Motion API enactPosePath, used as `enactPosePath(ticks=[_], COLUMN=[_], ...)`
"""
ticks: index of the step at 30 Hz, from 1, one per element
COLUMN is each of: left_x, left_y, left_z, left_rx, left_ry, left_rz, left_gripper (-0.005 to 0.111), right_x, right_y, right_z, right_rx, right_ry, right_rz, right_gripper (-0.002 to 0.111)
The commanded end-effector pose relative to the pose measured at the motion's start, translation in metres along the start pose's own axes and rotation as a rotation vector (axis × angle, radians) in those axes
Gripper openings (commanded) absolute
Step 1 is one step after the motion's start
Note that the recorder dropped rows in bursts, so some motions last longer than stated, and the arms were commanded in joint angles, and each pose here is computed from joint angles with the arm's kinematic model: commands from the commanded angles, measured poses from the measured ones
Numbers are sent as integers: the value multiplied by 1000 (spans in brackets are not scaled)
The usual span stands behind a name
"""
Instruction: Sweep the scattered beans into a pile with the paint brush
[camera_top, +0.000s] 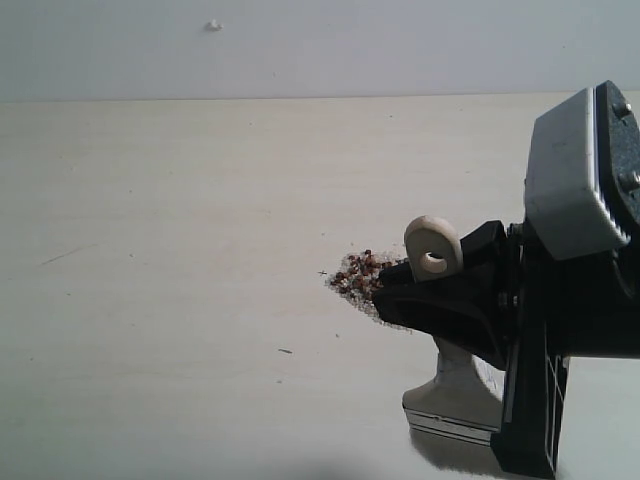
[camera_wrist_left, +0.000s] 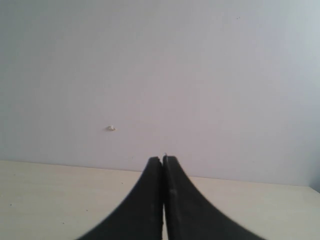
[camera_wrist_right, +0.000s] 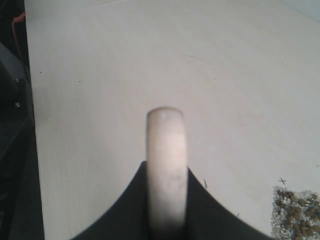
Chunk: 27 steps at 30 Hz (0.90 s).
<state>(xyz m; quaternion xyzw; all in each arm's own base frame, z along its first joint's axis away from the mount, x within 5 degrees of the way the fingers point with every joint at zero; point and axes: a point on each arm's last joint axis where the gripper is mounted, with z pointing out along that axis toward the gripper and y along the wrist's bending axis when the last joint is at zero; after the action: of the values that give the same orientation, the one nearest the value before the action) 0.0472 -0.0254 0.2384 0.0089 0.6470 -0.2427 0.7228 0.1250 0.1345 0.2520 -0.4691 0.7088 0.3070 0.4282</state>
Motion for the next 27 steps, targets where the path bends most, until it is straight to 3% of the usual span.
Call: enactPosePath(ticks=[1,7,11,13,23,27], left_x=[1,1,1,1,1,1], left_y=[0,0,0,0,0,0], left_z=[-1,-1,-1,-1,-1,-1], left_rx=[0,0,0,0,0,0], left_ry=[0,0,0,0,0,0], left_rz=[1,1,1,1,1,1], left_gripper=[0,0,0,0,0,0], right_x=[-4,-4,-4,-3,1,2], right_y=[-2,-2,-8,-16,-57,-66], right_z=[-1,-1,-2,-3,-22,-30], right_rx=[16,22,90,170,658,779], right_ry=[-13,-13,7,35,194,266], right_rz=[2,-29,-360,-437,-435,-498], right_gripper=[0,0,0,0,0,0])
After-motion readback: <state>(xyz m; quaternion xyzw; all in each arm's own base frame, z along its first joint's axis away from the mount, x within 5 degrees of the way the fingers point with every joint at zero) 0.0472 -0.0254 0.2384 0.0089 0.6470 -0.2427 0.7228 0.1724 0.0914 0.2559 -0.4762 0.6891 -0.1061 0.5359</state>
